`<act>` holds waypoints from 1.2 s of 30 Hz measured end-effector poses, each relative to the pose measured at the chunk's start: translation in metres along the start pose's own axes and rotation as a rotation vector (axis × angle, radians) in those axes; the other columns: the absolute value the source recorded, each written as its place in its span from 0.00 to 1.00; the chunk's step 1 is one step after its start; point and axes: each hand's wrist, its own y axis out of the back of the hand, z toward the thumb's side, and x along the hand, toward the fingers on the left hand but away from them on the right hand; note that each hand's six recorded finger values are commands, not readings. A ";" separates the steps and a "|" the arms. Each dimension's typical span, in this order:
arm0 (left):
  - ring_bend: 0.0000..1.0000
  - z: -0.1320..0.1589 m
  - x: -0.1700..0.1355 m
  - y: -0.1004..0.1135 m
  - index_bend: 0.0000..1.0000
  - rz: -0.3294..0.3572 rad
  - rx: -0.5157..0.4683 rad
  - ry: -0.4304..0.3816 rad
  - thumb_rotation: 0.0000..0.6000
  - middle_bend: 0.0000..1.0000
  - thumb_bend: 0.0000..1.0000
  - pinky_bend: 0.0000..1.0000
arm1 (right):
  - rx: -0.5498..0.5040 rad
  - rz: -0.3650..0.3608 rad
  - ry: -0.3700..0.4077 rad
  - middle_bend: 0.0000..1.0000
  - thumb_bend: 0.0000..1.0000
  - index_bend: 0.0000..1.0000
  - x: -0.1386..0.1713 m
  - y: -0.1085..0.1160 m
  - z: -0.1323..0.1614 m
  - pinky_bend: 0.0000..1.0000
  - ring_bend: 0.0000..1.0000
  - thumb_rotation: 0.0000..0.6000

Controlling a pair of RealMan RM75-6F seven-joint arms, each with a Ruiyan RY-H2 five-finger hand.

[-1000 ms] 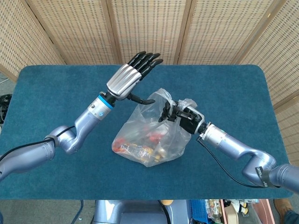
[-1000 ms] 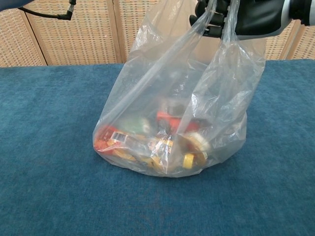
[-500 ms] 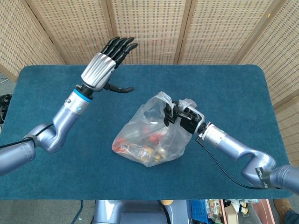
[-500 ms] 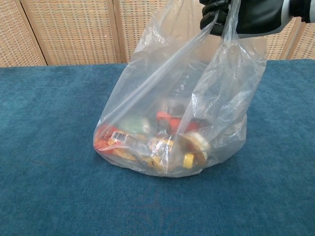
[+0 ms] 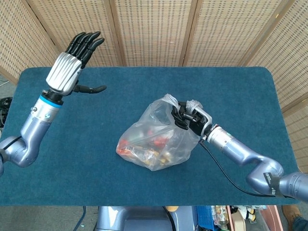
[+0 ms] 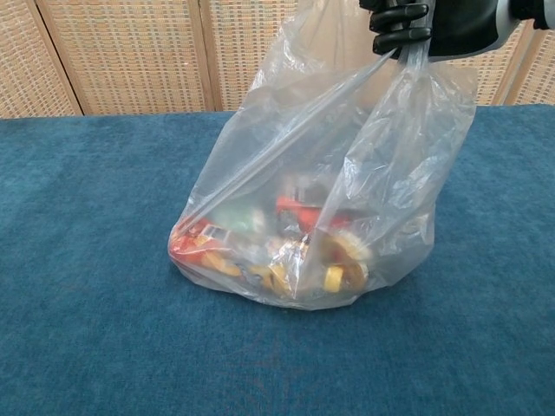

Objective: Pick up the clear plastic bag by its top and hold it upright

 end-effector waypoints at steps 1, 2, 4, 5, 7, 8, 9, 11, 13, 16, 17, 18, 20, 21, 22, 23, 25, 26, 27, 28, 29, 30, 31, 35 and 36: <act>0.00 -0.002 -0.004 0.002 0.00 -0.002 0.002 0.007 0.97 0.00 0.15 0.00 | 0.008 -0.006 -0.002 0.88 1.00 0.79 0.000 0.000 0.001 1.00 0.98 1.00; 0.00 -0.005 -0.009 0.004 0.00 -0.004 0.004 0.014 0.99 0.00 0.15 0.00 | 0.014 -0.012 -0.003 0.88 1.00 0.79 0.001 0.000 0.003 1.00 0.98 1.00; 0.00 -0.010 -0.019 0.009 0.00 -0.008 0.010 0.031 1.00 0.00 0.15 0.00 | 0.025 -0.025 -0.002 0.88 1.00 0.79 0.002 0.000 0.006 1.00 0.98 1.00; 0.00 -0.013 -0.023 0.010 0.00 -0.010 0.015 0.040 1.00 0.00 0.15 0.00 | 0.029 -0.029 -0.001 0.88 1.00 0.79 0.002 0.000 0.008 1.00 0.98 1.00; 0.00 -0.020 -0.035 0.014 0.00 -0.021 0.029 0.061 1.00 0.00 0.15 0.00 | 0.039 -0.040 -0.003 0.89 1.00 0.79 0.004 0.000 0.010 1.00 0.98 1.00; 0.00 -0.022 -0.039 0.014 0.00 -0.029 0.033 0.071 1.00 0.00 0.15 0.00 | 0.043 -0.044 -0.003 0.89 1.00 0.79 0.005 0.000 0.011 1.00 0.98 1.00; 0.00 -0.026 -0.046 0.016 0.00 -0.041 0.035 0.088 1.00 0.00 0.15 0.00 | 0.048 -0.048 -0.004 0.89 1.00 0.79 0.006 -0.001 0.011 1.00 0.98 1.00; 0.00 -0.032 -0.058 0.017 0.00 -0.065 0.038 0.122 1.00 0.00 0.16 0.00 | 0.048 -0.053 -0.003 0.89 1.00 0.79 0.007 -0.002 0.013 1.00 0.98 1.00; 0.00 -0.040 -0.076 0.018 0.00 -0.094 0.035 0.177 1.00 0.00 0.16 0.00 | 0.053 -0.054 -0.004 0.89 1.00 0.79 0.009 -0.004 0.014 1.00 0.98 1.00; 0.00 -0.056 -0.110 0.018 0.00 -0.129 0.041 0.275 1.00 0.00 0.17 0.00 | 0.059 -0.048 -0.002 0.89 1.00 0.79 0.011 -0.010 0.016 1.00 0.98 1.00; 0.00 -0.061 -0.122 0.018 0.00 -0.136 0.043 0.305 1.00 0.00 0.18 0.00 | 0.059 -0.047 0.000 0.89 1.00 0.79 0.011 -0.012 0.016 1.00 0.98 1.00; 0.00 -0.067 -0.138 0.018 0.00 -0.144 0.047 0.346 1.00 0.00 0.18 0.00 | 0.059 -0.045 0.003 0.89 1.00 0.79 0.012 -0.015 0.018 1.00 0.98 1.00; 0.00 -0.074 -0.163 0.018 0.00 -0.152 0.053 0.404 1.00 0.00 0.20 0.00 | 0.057 -0.044 0.011 0.89 1.00 0.79 0.012 -0.018 0.021 1.00 0.98 1.00; 0.00 -0.079 -0.180 0.017 0.00 -0.157 0.058 0.443 1.00 0.00 0.20 0.00 | 0.054 -0.043 0.017 0.89 1.00 0.79 0.013 -0.021 0.023 1.00 0.98 1.00; 0.00 -0.082 -0.193 0.017 0.00 -0.160 0.063 0.472 1.00 0.00 0.21 0.00 | 0.052 -0.043 0.021 0.89 1.00 0.79 0.013 -0.022 0.024 1.00 0.98 1.00; 0.00 -0.086 -0.206 0.017 0.00 -0.162 0.071 0.503 1.00 0.00 0.21 0.00 | 0.051 -0.042 0.025 0.89 1.00 0.79 0.013 -0.024 0.026 1.00 0.98 1.00; 0.00 -0.095 -0.238 0.013 0.00 -0.165 0.083 0.584 1.00 0.00 0.21 0.00 | 0.051 -0.042 0.033 0.89 1.00 0.79 0.014 -0.028 0.029 1.00 0.98 1.00; 0.00 -0.098 -0.250 0.010 0.00 -0.170 0.084 0.619 1.00 0.00 0.21 0.00 | 0.051 -0.042 0.035 0.89 1.00 0.79 0.014 -0.030 0.031 1.00 0.98 1.00; 0.00 -0.102 -0.266 0.005 0.00 -0.177 0.084 0.658 1.00 0.00 0.21 0.00 | 0.051 -0.042 0.039 0.89 1.00 0.79 0.015 -0.032 0.033 1.00 0.98 1.00; 0.00 -0.104 -0.276 0.004 0.00 -0.179 0.086 0.682 1.00 0.00 0.21 0.00 | 0.051 -0.042 0.042 0.89 1.00 0.79 0.015 -0.034 0.034 1.00 0.98 1.00; 0.00 -0.107 -0.285 0.002 0.00 -0.181 0.092 0.701 1.00 0.00 0.21 0.00 | 0.052 -0.042 0.045 0.89 1.00 0.79 0.016 -0.036 0.035 1.00 0.98 1.00; 0.00 -0.110 -0.296 0.000 0.00 -0.188 0.100 0.726 1.00 0.00 0.21 0.00 | 0.052 -0.041 0.050 0.89 1.00 0.79 0.017 -0.039 0.037 1.00 0.98 1.00; 0.00 -0.111 -0.301 0.000 0.00 -0.194 0.107 0.739 1.00 0.00 0.21 0.00 | 0.052 -0.040 0.053 0.89 1.00 0.79 0.017 -0.041 0.039 1.00 0.98 1.00; 0.00 -0.110 -0.312 0.003 0.00 -0.204 0.151 0.754 1.00 0.00 0.21 0.00 | 0.056 -0.039 0.072 0.89 1.00 0.79 0.019 -0.049 0.047 1.00 0.98 1.00; 0.00 -0.109 -0.315 0.003 0.00 -0.210 0.162 0.761 1.00 0.00 0.21 0.00 | 0.062 -0.038 0.079 0.89 1.00 0.79 0.020 -0.052 0.051 1.00 0.98 1.00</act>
